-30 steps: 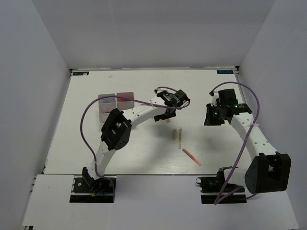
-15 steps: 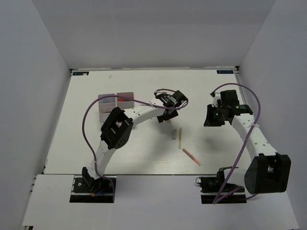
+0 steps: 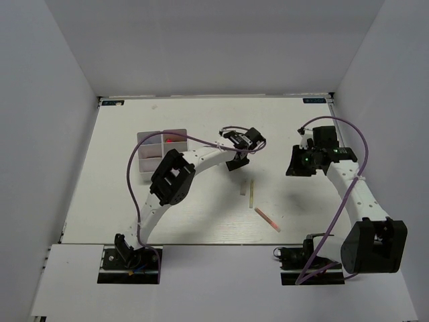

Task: Sort the stationery into containers
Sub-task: Pick up the stationery from the center of the board, then place the stationery in the storage box.

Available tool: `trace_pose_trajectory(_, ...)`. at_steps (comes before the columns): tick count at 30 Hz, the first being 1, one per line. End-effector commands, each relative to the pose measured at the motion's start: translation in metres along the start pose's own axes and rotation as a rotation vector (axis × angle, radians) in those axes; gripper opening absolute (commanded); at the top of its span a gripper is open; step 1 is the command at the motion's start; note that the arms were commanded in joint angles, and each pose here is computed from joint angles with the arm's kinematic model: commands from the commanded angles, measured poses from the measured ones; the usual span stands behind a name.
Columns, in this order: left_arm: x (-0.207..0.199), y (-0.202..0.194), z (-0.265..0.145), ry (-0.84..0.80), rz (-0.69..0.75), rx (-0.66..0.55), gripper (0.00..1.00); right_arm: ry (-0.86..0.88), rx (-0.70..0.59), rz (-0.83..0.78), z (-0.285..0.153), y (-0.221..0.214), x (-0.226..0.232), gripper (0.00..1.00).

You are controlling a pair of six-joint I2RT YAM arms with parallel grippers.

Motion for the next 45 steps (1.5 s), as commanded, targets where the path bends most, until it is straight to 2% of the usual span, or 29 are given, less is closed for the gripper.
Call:
trace_pose_trajectory(1,0.001,0.002,-0.003,0.029,-0.071,0.016,0.43,0.030,-0.034,0.013,-0.005,0.005,0.003,0.22)
trace_pose_trajectory(2,0.005,0.000,-0.004,0.044,-0.054,0.027,0.38,0.031,-0.033,0.013,-0.005,0.005,0.003,0.22)
trace_pose_trajectory(8,0.029,-0.011,-0.012,0.137,0.016,0.098,0.40,0.050,-0.041,0.032,-0.008,0.006,0.004,0.22)
trace_pose_trajectory(11,0.046,-0.016,-0.020,0.162,0.048,0.118,0.28,0.052,-0.042,0.042,-0.009,0.006,0.002,0.22)
trace_pose_trajectory(15,0.072,-0.022,-0.039,0.198,0.107,0.129,0.19,0.063,-0.047,0.052,-0.012,0.006,0.003,0.22)
trace_pose_trajectory(17,0.083,-0.026,-0.044,0.204,0.161,0.137,0.18,0.071,-0.049,0.053,-0.012,0.006,0.004,0.22)
trace_pose_trajectory(19,0.082,-0.021,-0.063,0.162,0.211,0.099,0.14,0.077,-0.046,0.059,-0.011,0.006,0.004,0.23)
trace_pose_trajectory(22,0.086,-0.023,-0.081,0.114,0.292,0.052,0.12,0.084,-0.043,0.062,-0.012,0.005,0.005,0.23)
trace_pose_trajectory(25,0.090,-0.019,-0.100,0.090,0.314,0.010,0.11,0.091,-0.044,0.063,-0.011,0.005,0.006,0.23)
trace_pose_trajectory(30,0.108,0.001,-0.147,0.048,0.273,-0.088,0.11,0.091,-0.036,0.067,-0.009,0.004,0.005,0.23)
trace_pose_trajectory(33,0.137,0.013,-0.165,0.088,0.220,-0.142,0.11,0.078,-0.047,0.092,-0.010,0.007,-0.002,0.23)
trace_pose_trajectory(36,0.182,0.023,-0.172,0.171,0.122,-0.153,0.12,0.079,-0.049,0.096,-0.010,0.007,-0.002,0.23)
trace_pose_trajectory(37,0.201,0.015,-0.160,0.217,0.104,-0.117,0.12,0.076,-0.052,0.098,-0.010,0.007,-0.003,0.23)
trace_pose_trajectory(39,0.224,0.029,-0.167,0.195,0.012,-0.139,0.12,0.078,-0.048,0.101,-0.009,0.007,-0.003,0.23)
trace_pose_trajectory(41,0.241,0.022,-0.162,0.195,-0.007,-0.116,0.12,0.080,-0.047,0.104,-0.008,0.006,-0.003,0.23)
trace_pose_trajectory(45,0.277,0.032,-0.156,0.194,-0.086,-0.103,0.11,0.080,-0.048,0.103,-0.008,0.006,-0.004,0.23)
Point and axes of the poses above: each gripper's point midway between its finger pads, its own z axis out along the fingers, its own x axis along the line the jaws close on, y = z × x, the point moved 2 cm from there along -z, back along the fingers, and after that the axes turned 11 degrees about z, right-handed, at the moved point
